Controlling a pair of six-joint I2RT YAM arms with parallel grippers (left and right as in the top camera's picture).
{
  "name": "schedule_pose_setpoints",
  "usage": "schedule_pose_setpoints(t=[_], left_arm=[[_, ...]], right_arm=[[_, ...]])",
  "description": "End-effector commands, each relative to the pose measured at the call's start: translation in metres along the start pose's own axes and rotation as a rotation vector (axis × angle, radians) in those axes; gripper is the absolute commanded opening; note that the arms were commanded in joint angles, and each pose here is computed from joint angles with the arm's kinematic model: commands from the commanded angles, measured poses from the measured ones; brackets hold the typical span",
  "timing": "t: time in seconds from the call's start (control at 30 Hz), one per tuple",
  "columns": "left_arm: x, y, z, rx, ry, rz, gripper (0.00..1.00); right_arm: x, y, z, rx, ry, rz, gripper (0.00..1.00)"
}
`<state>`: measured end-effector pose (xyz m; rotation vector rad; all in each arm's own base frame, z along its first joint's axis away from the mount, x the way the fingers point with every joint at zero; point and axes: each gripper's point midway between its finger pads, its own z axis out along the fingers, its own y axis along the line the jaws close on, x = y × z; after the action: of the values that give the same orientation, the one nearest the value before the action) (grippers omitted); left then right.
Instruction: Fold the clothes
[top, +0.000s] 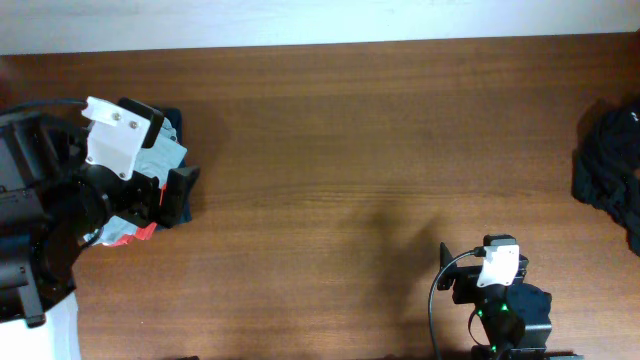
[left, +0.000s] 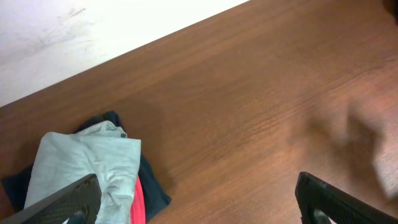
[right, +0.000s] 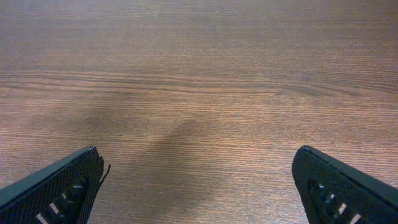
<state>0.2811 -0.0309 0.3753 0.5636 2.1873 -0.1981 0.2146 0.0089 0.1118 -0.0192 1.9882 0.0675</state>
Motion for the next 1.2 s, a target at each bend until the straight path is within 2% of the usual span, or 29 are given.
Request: schedule_pose_setpoints(t=[0.0,0.3,0.47,0.6,0.73,0.8,0.97,1.17], left_arm=[[0.001,-0.001,0.000,0.000,0.004,-0.008,0.99],[0.003,0.001,0.000,-0.013,0.014,-0.009,0.99],[0.029,0.024,-0.008,-0.174,0.138,-0.022,0.99],[0.042,0.018,-0.014,-0.191,0.147,-0.021,0.99],[0.070,0.010,-0.015,-0.214,0.170,-0.017,0.99],[0.078,0.009,-0.014,-0.245,0.132,-0.001,0.99],[0.088,0.010,-0.003,-0.349,-0.072,0.072,0.99],[0.135,0.000,0.023,-0.381,-0.138,0.089,0.99]], right_arm=[[0.001,0.000,0.001,-0.004,-0.006,0.005,0.99],[0.001,0.000,0.001,-0.004,-0.006,0.005,0.99],[0.001,0.000,0.001,-0.004,-0.006,0.005,0.99],[0.001,0.000,0.001,-0.004,-0.006,0.005,0.99],[0.001,0.000,0.001,-0.004,-0.006,0.005,0.99],[0.001,0.000,0.001,-0.004,-0.006,0.005,0.99],[0.001,0.000,0.001,-0.004,-0.006,0.005,0.99],[0.001,0.000,0.001,-0.004,-0.006,0.005,0.99]])
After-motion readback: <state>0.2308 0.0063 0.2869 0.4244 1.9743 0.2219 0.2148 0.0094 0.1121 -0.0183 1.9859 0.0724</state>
